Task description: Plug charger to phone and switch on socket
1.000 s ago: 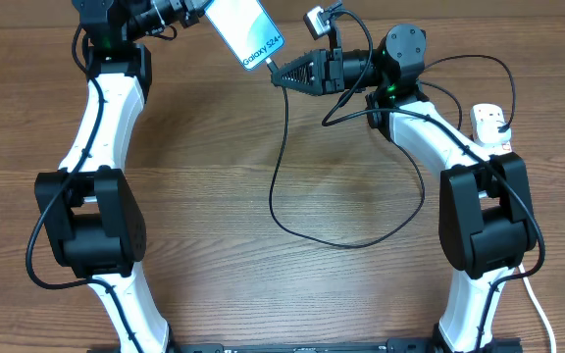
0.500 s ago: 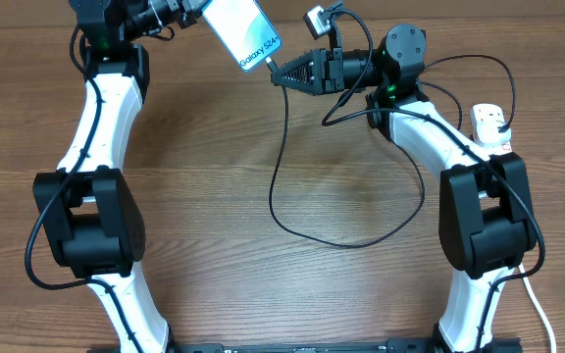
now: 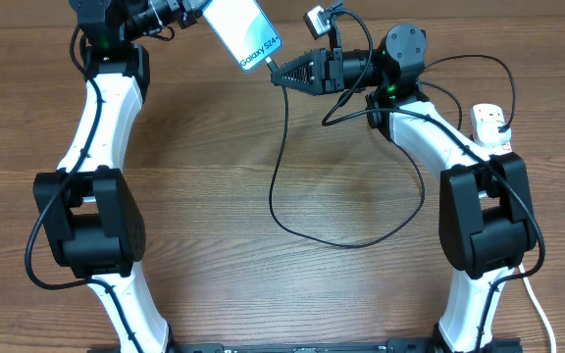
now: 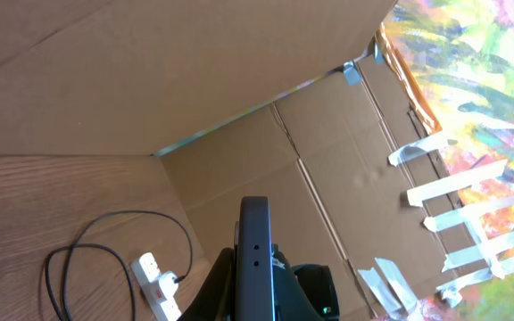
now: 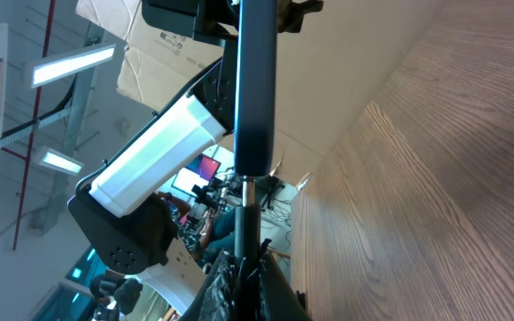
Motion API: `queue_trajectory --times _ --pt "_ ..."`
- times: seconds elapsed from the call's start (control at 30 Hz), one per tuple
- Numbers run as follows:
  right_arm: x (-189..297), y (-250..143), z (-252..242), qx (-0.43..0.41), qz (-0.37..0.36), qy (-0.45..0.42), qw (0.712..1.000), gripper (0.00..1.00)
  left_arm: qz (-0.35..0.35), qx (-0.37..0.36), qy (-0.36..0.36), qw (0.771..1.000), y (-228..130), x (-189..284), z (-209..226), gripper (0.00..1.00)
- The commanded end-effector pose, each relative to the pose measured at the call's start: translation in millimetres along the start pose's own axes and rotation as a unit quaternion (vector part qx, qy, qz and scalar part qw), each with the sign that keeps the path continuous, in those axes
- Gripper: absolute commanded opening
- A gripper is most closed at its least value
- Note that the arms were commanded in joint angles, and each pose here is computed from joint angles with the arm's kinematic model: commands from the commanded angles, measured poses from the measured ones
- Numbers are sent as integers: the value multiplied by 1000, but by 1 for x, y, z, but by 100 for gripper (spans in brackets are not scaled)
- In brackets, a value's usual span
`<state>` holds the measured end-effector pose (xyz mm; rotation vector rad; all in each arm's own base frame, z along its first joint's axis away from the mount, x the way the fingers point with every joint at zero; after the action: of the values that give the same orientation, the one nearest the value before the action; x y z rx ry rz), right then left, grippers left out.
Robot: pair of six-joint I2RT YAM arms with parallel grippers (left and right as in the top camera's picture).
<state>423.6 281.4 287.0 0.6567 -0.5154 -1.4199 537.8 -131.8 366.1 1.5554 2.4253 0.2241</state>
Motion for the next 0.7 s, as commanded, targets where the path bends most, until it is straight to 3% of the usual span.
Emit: queue_trajectory --times 0.0,0.67 --pt "4 3 -2 1 -9 -6 1000 4 -7 5 -9 1000 0 -5 -14 4" --pt "4 2 -2 0 -6 -4 1000 4 -1 -26 -9 1000 -3 -8 -14 4"
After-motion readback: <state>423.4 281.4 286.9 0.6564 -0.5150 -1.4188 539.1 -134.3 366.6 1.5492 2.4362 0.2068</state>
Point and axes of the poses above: each gripper's point midway between its finger pads, its own x axis back along the fingers, its own z axis along the line the jaws close on, y = z × x, the point moved 1 cm from there along x, back along the fingers, and after that the axes turned 11 degrees about x, right-handed, at the moved point
